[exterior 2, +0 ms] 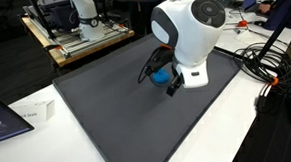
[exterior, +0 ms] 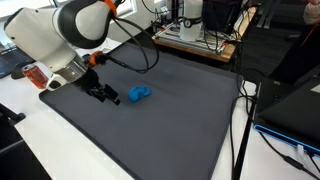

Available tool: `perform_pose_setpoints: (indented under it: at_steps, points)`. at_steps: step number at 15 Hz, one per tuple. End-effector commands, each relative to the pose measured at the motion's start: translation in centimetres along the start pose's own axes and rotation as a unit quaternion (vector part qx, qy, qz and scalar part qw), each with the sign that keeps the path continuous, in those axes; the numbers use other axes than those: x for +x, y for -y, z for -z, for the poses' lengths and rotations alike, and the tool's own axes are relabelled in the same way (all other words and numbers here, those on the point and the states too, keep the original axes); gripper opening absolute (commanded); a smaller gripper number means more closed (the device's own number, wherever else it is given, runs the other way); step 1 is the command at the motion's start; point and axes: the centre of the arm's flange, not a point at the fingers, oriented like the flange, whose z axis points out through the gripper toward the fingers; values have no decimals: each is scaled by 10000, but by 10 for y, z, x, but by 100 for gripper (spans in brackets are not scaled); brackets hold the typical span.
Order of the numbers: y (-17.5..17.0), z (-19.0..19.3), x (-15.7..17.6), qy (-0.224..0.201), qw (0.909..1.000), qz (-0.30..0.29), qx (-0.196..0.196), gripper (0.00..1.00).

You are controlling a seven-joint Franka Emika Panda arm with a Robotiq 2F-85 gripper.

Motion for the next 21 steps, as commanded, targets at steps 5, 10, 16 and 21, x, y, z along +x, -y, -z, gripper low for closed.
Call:
perform_pose_setpoints:
  at_steps: [5,10,16,21]
  points:
    - [-4,5,-74,200,9938,1087,121,100]
    - [-4,12,-106,228,9904,1348,183,100]
    - [-7,8,-139,-334,9924,1159,261,100]
    - [-15,4,-166,-880,9912,887,427,100]
